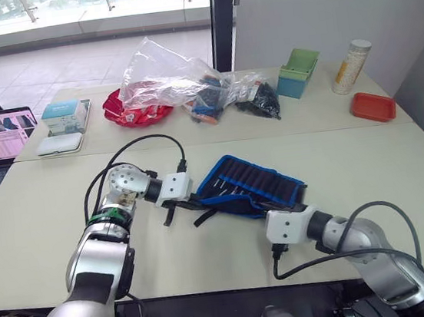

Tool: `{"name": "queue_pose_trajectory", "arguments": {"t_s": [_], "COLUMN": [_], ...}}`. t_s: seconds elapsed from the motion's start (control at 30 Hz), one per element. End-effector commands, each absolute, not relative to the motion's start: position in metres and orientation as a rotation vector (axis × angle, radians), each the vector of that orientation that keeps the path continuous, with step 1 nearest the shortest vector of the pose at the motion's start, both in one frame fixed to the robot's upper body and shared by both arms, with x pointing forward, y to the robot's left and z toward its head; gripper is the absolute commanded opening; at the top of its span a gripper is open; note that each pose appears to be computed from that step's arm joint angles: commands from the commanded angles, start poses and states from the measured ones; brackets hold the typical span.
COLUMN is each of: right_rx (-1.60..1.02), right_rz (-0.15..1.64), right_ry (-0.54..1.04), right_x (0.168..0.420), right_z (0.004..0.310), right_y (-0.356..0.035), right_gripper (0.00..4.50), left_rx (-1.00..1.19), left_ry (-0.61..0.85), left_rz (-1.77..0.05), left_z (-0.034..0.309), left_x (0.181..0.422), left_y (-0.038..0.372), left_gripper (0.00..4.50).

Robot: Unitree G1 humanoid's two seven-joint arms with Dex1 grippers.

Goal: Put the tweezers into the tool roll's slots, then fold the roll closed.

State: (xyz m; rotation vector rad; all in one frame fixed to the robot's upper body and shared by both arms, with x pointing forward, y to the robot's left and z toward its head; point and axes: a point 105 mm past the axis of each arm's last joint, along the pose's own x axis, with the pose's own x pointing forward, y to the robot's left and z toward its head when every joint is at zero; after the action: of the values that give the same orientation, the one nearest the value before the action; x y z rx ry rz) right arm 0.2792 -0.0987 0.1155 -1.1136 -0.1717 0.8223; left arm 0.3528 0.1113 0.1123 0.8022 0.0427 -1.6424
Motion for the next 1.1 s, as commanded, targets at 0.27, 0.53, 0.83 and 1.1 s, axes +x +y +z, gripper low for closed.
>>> {"name": "queue_pose_trajectory", "arguments": {"t_s": [0.27,0.53,0.83,1.1], "right_rx": [-1.286,-1.012,-0.722,-0.521], "right_rz": [0.867,0.916,0.949,0.786], "right_ry": [-0.267,-0.130,0.087,0.097], "right_x": [0.293,0.284,0.281,0.296], "right_z": [0.113,0.120,0.108,0.120], "right_y": [-0.094,-0.106,-0.104,-0.113], "right_gripper": [0.00,0.00,0.00,1.19], "left_rx": [0.688,0.489,0.568,0.559], "left_ry": [0.102,0.189,0.279,0.273], "left_rz": [-1.620,-1.498,-1.293,-1.244], "left_z": [0.103,0.117,0.102,0.098], "left_x": [0.310,0.304,0.342,0.346], "left_y": [0.139,0.126,0.144,0.138], "left_gripper": [0.02,0.02,0.02,0.00]}}
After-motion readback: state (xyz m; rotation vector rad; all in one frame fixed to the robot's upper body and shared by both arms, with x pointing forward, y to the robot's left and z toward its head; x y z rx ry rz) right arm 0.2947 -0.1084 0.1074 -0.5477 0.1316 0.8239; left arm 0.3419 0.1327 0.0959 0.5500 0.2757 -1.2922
